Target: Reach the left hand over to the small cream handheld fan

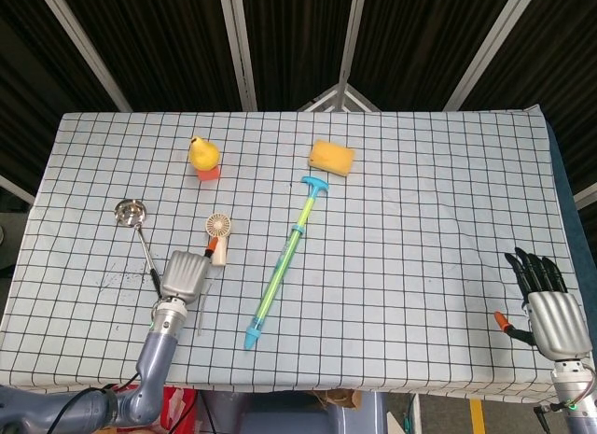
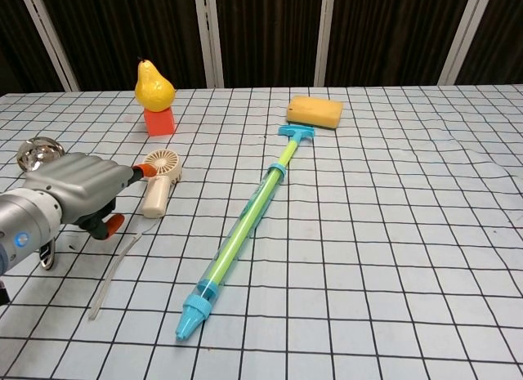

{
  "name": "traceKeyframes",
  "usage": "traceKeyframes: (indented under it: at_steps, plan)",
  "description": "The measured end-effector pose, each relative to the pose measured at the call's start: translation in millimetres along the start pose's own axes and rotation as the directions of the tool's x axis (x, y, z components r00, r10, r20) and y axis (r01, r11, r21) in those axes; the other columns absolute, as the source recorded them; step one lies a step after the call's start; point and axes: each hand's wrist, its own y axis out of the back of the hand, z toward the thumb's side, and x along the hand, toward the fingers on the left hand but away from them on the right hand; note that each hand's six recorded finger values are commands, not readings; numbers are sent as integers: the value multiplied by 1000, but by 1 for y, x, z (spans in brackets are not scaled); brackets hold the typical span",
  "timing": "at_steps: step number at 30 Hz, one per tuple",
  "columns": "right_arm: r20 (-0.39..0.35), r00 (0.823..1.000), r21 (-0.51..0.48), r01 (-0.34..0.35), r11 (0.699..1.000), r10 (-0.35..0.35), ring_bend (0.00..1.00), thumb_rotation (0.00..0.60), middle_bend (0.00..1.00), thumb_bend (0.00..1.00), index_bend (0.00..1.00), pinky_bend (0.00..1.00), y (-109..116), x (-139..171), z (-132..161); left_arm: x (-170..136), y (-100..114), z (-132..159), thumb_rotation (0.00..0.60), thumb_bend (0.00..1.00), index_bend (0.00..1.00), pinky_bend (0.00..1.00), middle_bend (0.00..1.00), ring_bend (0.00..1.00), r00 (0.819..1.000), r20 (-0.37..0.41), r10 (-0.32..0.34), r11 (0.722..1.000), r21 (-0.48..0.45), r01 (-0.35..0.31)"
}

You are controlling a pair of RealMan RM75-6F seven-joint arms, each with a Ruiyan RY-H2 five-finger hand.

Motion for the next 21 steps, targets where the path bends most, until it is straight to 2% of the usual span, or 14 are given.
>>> traceKeyframes:
  at_steps: [21]
  plan:
    - [-1,1000,-2,0,1000,0,0,600,0,279,63,0,0,0,0,1,-11,3,600,695,120,591,898,646,1000,-2,-24,1000,6,24]
